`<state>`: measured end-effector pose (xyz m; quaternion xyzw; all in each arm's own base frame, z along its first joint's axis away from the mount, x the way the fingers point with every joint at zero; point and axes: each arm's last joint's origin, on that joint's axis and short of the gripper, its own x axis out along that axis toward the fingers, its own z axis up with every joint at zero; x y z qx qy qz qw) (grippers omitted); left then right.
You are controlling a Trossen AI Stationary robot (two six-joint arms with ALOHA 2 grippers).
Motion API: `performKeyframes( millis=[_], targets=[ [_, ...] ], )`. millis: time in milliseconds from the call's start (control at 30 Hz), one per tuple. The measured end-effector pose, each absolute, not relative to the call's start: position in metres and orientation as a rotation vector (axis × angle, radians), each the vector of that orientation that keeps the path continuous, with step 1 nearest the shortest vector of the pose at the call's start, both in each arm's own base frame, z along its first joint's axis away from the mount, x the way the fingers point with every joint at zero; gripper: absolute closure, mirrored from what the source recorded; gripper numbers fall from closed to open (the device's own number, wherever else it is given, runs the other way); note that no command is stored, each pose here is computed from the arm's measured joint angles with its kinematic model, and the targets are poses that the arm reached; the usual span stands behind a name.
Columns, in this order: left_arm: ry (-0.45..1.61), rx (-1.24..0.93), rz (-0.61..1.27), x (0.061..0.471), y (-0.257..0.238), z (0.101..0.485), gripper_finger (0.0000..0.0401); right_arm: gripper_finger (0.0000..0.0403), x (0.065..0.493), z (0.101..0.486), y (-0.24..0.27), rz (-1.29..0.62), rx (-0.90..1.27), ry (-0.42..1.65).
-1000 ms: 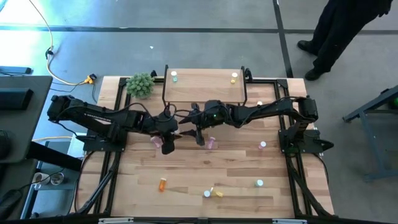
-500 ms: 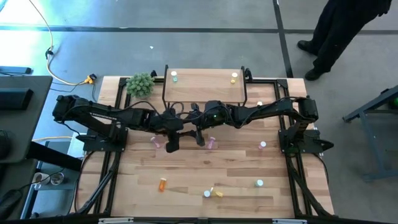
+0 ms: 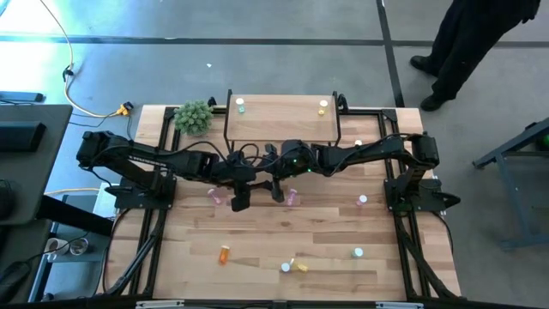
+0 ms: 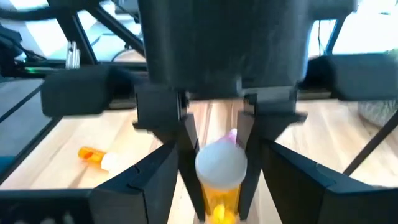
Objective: Pick and place medicine bottles onto shelf by color
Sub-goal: Put the bottom left orange pill bottle on the shelf
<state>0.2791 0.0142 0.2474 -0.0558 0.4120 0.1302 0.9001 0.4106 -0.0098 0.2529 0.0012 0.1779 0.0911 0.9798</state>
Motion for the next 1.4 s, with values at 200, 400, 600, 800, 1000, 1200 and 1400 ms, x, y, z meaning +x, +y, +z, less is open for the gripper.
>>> performKeyframes(
  millis=[200,400,600,800,1000,1200,1400],
  targets=[
    [0.855,-0.115,0.269,0.2789,0.0141,0.2472,0.0304,0.0187,0.4100,0.2514,-0.0090,0.186,0.005,0.375],
    [0.855,-0.115,0.269,0.2789,0.0141,0.2472,0.0304,0.0205,0.4099,0.2510,-0.0087,0.186,0.005,0.380],
    [0.846,-0.116,0.269,0.2795,0.0141,0.2478,0.0304,0.0243,0.4098,0.2507,-0.0089,0.186,0.006,0.383],
    [0.841,-0.117,0.268,0.2799,0.0141,0.2481,0.0304,0.0267,0.4098,0.2507,-0.0090,0.185,0.005,0.383],
    [0.840,-0.118,0.268,0.2799,0.0140,0.2482,0.0304,0.0295,0.4098,0.2507,-0.0090,0.186,0.000,0.383],
    [0.840,-0.120,0.268,0.2799,0.0140,0.2482,0.0304,0.0303,0.4098,0.2507,-0.0090,0.186,-0.001,0.383],
    [0.841,-0.128,0.253,0.2799,0.0136,0.2483,0.0297,0.0302,0.4097,0.2506,-0.0091,0.186,0.000,0.388]
  ],
)
